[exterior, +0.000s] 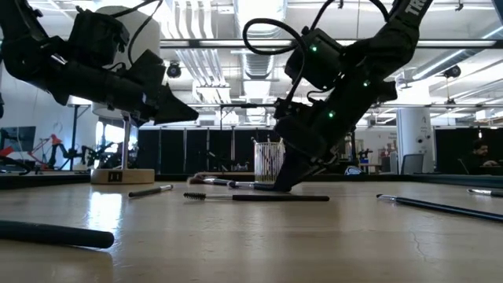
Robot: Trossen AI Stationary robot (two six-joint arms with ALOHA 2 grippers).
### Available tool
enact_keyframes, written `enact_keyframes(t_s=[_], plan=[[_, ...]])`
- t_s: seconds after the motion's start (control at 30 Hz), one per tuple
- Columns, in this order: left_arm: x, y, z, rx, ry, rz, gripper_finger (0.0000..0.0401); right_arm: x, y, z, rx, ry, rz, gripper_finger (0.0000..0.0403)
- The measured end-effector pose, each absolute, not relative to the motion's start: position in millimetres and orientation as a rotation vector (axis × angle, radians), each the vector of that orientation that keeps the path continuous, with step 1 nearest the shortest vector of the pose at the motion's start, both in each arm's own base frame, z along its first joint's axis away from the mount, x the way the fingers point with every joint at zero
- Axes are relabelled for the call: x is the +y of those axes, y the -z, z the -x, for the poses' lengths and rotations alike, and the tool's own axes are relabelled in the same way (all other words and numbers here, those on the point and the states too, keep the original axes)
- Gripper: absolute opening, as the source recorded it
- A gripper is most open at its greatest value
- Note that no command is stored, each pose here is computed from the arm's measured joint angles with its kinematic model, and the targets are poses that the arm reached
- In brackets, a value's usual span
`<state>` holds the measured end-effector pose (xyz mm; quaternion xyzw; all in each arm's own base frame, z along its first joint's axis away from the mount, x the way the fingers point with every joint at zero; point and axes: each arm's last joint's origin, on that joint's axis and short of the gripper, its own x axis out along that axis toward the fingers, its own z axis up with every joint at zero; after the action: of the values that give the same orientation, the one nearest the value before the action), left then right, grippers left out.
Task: Put items in baskets/containers
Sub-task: Put the blush brush into the gold container
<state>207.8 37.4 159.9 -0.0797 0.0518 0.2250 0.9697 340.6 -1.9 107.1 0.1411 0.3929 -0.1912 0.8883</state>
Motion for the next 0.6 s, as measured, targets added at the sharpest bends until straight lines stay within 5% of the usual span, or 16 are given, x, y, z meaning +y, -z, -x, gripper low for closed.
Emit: enact_keyframes(t_s=[0.27,0.6], plan=[[38,-166,-210,0.054,-0.445,0.198,0.0106,-5,-106,-338,0.829,0.385,-0.25,0.0042],[32,-177,-208,-0.087,-0.257,0.199,0.0108,-9,-119,-330,0.705,0.426,-0.194,0.0034]])
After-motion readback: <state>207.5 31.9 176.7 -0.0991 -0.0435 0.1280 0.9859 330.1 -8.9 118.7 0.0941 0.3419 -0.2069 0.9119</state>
